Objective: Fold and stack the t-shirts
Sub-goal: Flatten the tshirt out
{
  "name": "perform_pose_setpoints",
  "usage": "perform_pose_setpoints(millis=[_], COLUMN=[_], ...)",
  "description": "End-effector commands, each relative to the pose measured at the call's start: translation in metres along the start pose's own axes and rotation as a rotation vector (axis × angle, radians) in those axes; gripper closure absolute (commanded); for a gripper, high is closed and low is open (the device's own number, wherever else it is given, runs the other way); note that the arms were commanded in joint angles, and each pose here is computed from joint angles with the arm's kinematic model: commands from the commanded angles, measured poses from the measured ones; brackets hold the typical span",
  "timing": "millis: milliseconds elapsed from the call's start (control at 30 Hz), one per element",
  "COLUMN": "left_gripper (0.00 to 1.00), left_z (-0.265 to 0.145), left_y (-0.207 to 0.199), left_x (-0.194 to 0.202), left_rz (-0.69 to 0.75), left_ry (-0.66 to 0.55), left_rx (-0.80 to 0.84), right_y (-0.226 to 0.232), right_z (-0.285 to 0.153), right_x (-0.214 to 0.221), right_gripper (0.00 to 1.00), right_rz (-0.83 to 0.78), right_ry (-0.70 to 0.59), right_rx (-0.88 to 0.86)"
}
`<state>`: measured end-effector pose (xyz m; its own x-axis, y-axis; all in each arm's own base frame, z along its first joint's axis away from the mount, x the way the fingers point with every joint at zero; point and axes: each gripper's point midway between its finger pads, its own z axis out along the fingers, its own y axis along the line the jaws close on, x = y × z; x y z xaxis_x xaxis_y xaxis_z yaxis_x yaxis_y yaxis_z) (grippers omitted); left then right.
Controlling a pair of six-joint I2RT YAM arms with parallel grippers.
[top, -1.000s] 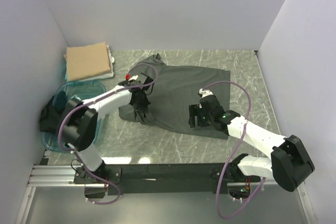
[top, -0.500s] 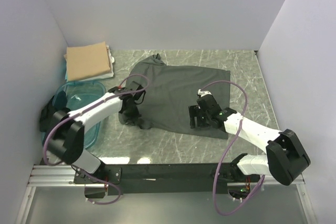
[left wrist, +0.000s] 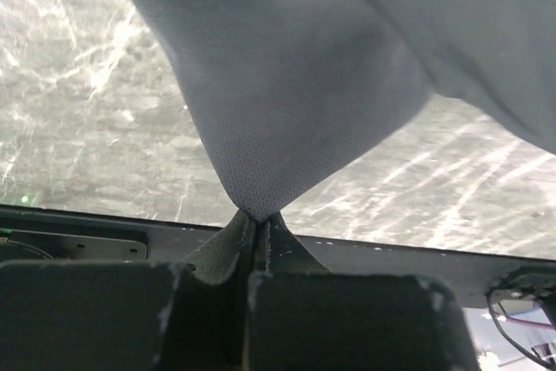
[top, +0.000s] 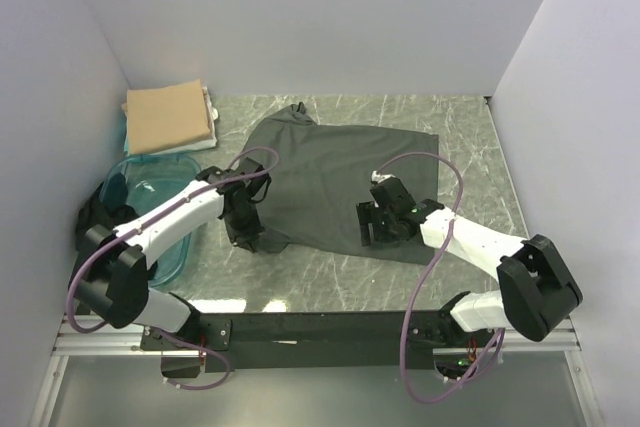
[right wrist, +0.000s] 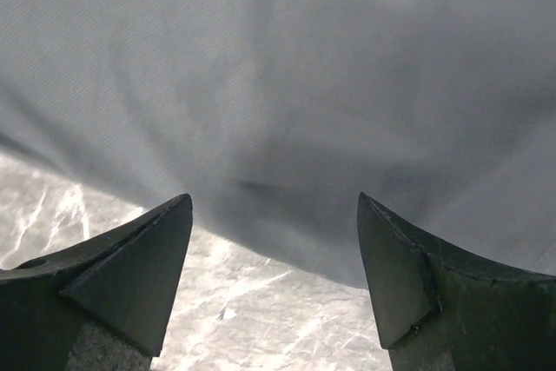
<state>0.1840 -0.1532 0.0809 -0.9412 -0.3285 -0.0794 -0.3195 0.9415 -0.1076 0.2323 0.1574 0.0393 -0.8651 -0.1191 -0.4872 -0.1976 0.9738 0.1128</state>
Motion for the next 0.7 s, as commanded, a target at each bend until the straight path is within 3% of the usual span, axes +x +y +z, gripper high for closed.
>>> perform_pose_setpoints(millis=[0, 100, 133, 300, 367, 433, 467, 567, 600, 667], left_gripper=[0.99, 0.99, 0.99, 0.98, 0.88, 0.68, 0.49, 0.29, 0.14, 0.1], left_z=[-0.021, -0.018, -0.013, -0.01, 0.009, 0.019, 0.021, 0.014, 0.009, -0.007], left_y=[-0.019, -0.038, -0.042, -0.086, -0.094, -0.101, -0.098, -0.104, -0.103, -0.103], left_x=[-0.016, -0.033, -0.051, -0.1, -0.115, -0.138, -0.15, -0.174, -0.179, -0.182], left_rz=[0.036, 0.018, -0.001, -0.029, -0.034, -0.051, -0.069, -0.1, -0.111, -0.12], left_ry=[-0.059, -0.089, -0.152, -0.239, -0.24, -0.272, -0.293, -0.335, -0.357, -0.398], left_rx=[0.065, 0.101, 0.084, 0.185, 0.156, 0.121, 0.105, 0.12, 0.119, 0.143], right_y=[0.025, 0.048, 0.065, 0.119, 0.14, 0.147, 0.151, 0.157, 0.161, 0.167], right_z=[-0.01, -0.017, -0.021, -0.033, -0.036, -0.037, -0.037, -0.036, -0.037, -0.037], right_x=[-0.02, -0.025, -0.027, -0.037, -0.04, -0.043, -0.046, -0.051, -0.05, -0.054], right_gripper=[0.18, 0.18, 0.18, 0.18, 0.18, 0.18, 0.18, 0.18, 0.18, 0.18], right_rz=[-0.081, -0.156, -0.175, -0.155, -0.164, -0.17, -0.163, -0.183, -0.198, -0.218], right_ry=[-0.048, -0.092, -0.108, -0.164, -0.18, -0.197, -0.201, -0.218, -0.223, -0.243], right_rx=[-0.104, -0.162, -0.215, -0.381, -0.428, -0.42, -0.41, -0.361, -0.353, -0.343])
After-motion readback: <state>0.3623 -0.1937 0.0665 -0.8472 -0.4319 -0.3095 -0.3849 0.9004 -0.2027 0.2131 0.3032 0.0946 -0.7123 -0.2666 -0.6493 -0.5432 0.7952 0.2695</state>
